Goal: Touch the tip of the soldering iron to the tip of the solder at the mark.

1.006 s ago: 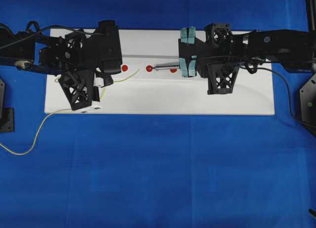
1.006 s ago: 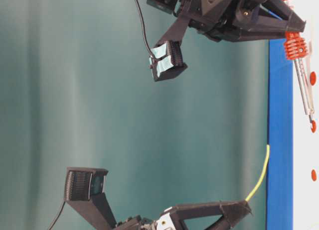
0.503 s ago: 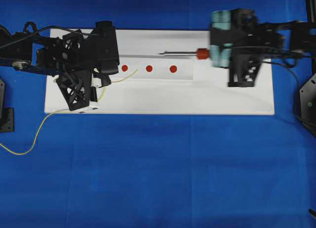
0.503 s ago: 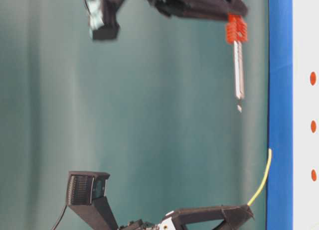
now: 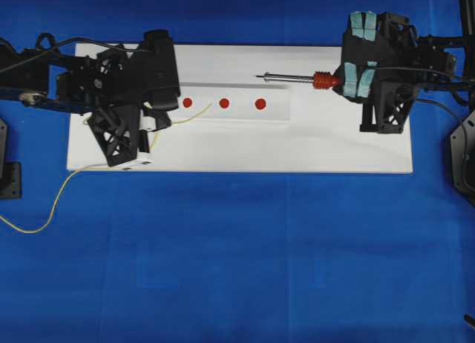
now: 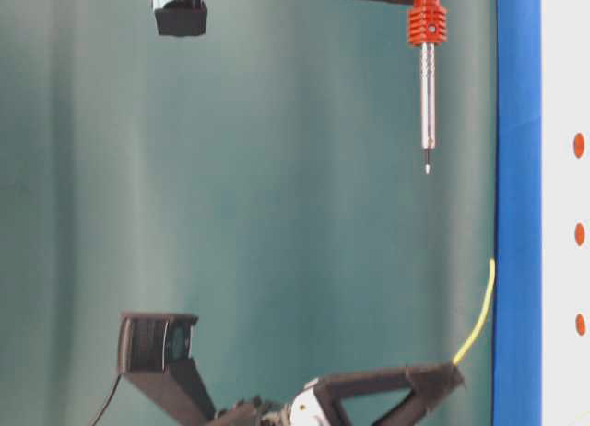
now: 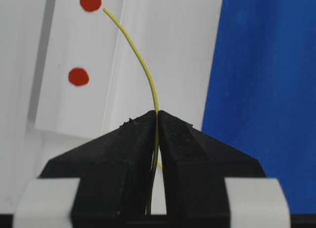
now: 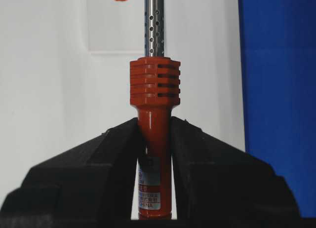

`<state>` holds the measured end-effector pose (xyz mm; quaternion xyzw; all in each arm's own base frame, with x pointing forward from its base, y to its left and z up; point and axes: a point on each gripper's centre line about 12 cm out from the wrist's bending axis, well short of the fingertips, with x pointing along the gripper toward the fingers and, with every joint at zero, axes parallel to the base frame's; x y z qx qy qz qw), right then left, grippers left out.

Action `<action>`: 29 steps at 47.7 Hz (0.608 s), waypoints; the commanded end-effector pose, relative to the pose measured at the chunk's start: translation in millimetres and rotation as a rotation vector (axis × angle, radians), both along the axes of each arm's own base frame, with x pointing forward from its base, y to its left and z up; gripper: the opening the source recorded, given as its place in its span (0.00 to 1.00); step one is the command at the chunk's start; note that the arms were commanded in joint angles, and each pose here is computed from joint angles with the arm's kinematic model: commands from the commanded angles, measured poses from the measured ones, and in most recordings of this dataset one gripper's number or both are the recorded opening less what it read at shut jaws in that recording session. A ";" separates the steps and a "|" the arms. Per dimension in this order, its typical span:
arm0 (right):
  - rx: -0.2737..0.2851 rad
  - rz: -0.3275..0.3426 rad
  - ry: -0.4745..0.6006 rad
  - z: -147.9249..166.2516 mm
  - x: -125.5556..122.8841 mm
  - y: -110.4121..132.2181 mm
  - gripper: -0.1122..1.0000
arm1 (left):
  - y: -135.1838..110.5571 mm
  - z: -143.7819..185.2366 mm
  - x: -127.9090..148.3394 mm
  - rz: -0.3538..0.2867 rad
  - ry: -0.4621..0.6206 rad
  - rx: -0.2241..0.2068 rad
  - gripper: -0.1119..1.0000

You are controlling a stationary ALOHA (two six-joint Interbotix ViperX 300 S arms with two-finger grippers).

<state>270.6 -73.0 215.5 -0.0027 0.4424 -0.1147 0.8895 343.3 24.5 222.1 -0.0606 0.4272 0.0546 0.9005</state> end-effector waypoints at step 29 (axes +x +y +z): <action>-0.012 -0.011 -0.046 8.2 -17.4 1.2 0.16 | 17.0 -26.1 82.2 0.014 -0.011 0.011 0.12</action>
